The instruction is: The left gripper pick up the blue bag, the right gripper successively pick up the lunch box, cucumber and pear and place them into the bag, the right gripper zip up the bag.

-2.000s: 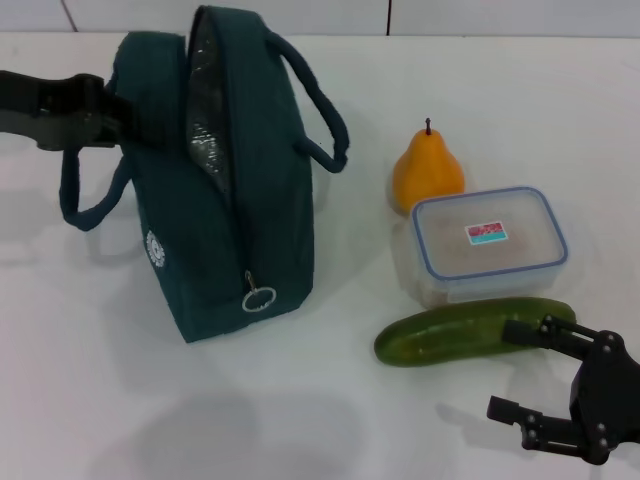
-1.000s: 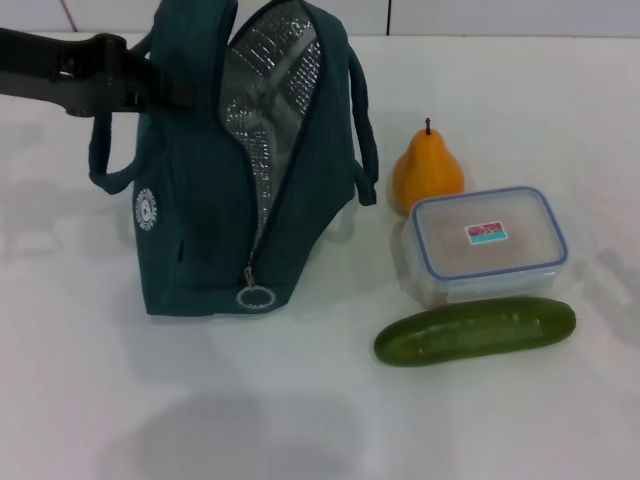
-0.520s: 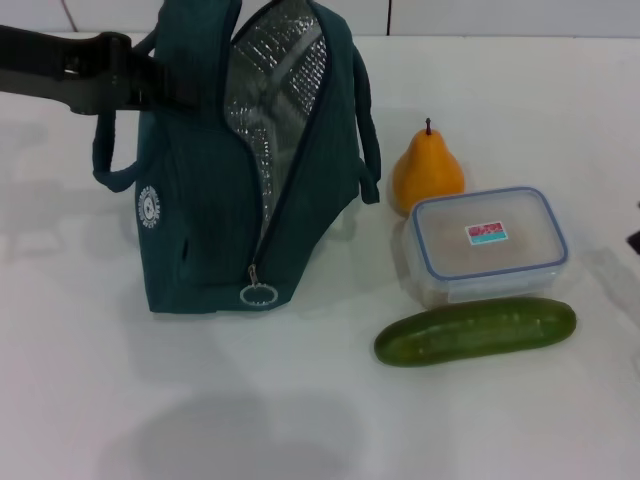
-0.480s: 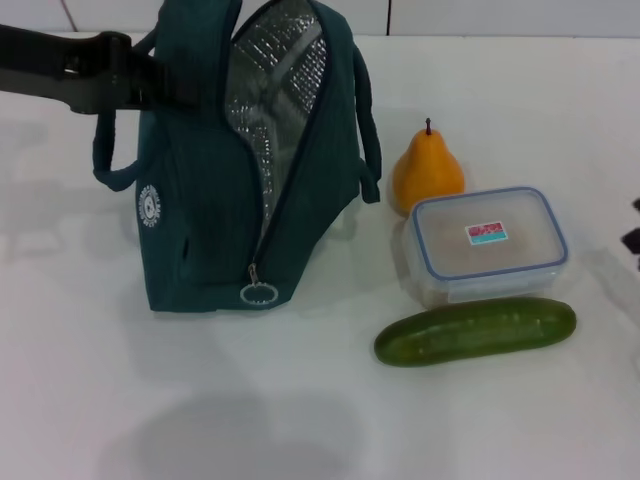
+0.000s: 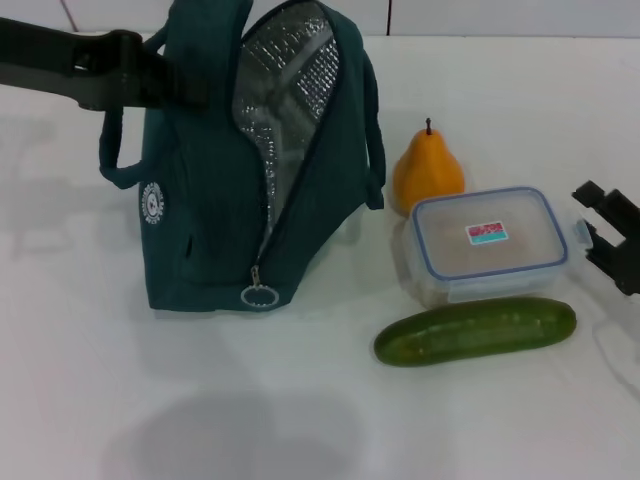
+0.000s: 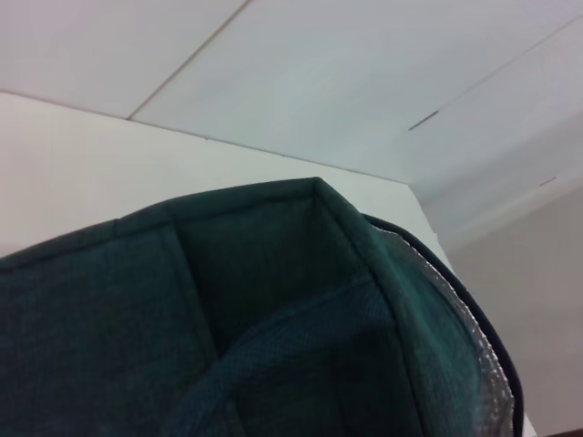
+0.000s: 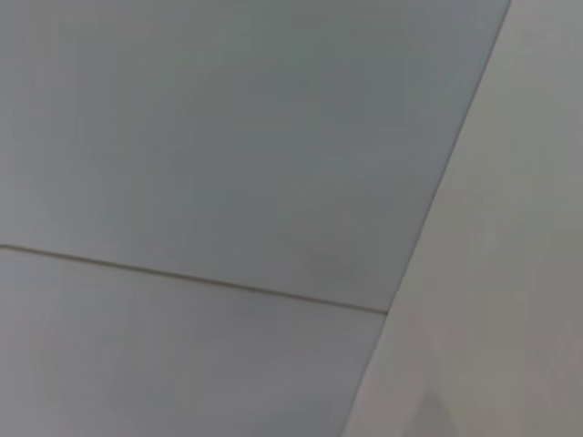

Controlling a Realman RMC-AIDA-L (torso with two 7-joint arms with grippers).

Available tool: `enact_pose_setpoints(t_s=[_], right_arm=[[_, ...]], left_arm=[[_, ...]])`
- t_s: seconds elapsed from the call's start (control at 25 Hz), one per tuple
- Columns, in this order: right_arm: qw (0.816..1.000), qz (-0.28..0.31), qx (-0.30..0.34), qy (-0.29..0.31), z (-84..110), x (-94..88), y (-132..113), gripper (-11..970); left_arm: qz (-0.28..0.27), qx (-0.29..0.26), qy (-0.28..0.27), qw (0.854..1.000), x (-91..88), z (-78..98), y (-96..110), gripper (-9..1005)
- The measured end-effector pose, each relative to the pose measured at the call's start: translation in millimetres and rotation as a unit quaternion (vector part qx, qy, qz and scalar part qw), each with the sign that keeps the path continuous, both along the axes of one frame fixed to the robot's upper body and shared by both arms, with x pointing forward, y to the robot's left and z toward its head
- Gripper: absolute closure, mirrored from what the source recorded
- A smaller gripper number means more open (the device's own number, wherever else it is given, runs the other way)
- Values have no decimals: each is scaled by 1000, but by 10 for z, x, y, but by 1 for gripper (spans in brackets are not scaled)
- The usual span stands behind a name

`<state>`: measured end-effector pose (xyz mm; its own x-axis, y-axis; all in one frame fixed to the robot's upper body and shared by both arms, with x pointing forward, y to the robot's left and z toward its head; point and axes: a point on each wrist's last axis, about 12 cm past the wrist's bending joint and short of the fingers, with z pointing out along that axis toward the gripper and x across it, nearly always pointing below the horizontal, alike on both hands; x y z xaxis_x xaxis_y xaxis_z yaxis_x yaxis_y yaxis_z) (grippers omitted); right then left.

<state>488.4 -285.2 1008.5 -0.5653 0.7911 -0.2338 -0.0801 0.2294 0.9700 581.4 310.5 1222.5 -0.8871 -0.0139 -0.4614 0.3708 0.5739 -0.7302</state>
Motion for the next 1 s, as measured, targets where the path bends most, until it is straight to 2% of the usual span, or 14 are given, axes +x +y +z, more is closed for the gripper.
enact_pose_setpoints(t_s=[0.28,0.4,1.0], right_arm=[[1000,23,-11,0,39,132,94,241],[999,30,-14,-1,53,170,123,270],[998,56,-13,12,42,157,167,413]], left_arm=[[-4,3,-1,1000,10,7,-22,947],[-6,5,0,1000,10,4,-27,947],[-6,6,-2,1000,13,5,-30,946]])
